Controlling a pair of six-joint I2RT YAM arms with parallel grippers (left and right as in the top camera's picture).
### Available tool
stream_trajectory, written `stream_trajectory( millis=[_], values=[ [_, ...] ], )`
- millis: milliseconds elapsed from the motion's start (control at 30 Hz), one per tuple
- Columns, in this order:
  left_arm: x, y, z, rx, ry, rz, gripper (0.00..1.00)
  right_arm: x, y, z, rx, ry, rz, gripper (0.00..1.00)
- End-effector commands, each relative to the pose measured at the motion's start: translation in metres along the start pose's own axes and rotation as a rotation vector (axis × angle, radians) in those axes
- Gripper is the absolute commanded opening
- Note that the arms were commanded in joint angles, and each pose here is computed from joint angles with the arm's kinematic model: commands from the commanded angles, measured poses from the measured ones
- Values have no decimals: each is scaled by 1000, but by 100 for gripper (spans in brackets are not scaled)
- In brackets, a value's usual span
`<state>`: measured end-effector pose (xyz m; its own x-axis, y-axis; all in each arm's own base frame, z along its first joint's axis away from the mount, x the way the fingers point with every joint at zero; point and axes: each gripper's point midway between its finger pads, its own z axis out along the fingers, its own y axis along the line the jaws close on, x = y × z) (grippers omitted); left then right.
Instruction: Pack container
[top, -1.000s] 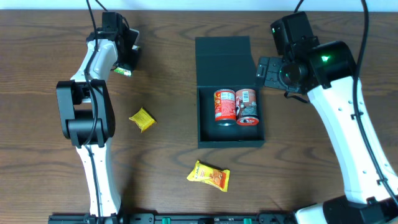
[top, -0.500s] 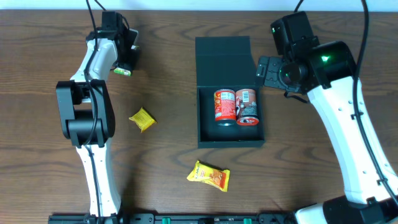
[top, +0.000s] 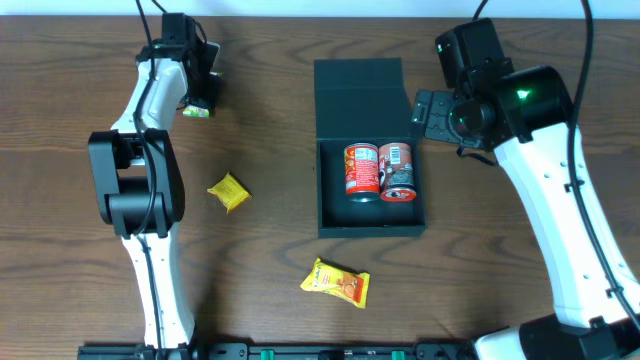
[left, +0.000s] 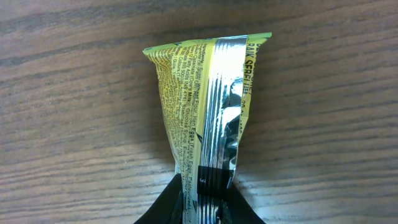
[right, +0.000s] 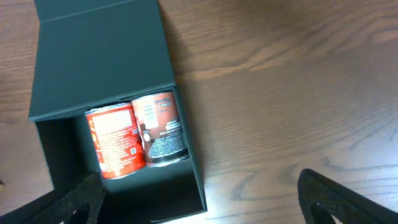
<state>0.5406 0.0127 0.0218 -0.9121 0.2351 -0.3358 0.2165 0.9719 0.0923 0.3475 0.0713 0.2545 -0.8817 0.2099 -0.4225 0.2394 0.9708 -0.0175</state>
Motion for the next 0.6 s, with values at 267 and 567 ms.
stream_trajectory(
  millis=[267,567],
  values=[
    [-17,4,-43,-23,-56,-12,17,-6,-3,1,18,-26,0,99],
    [-20,-5,-78,-18,-72,-50,16,-13,-11,0,67,-63,5,99]
  ],
)
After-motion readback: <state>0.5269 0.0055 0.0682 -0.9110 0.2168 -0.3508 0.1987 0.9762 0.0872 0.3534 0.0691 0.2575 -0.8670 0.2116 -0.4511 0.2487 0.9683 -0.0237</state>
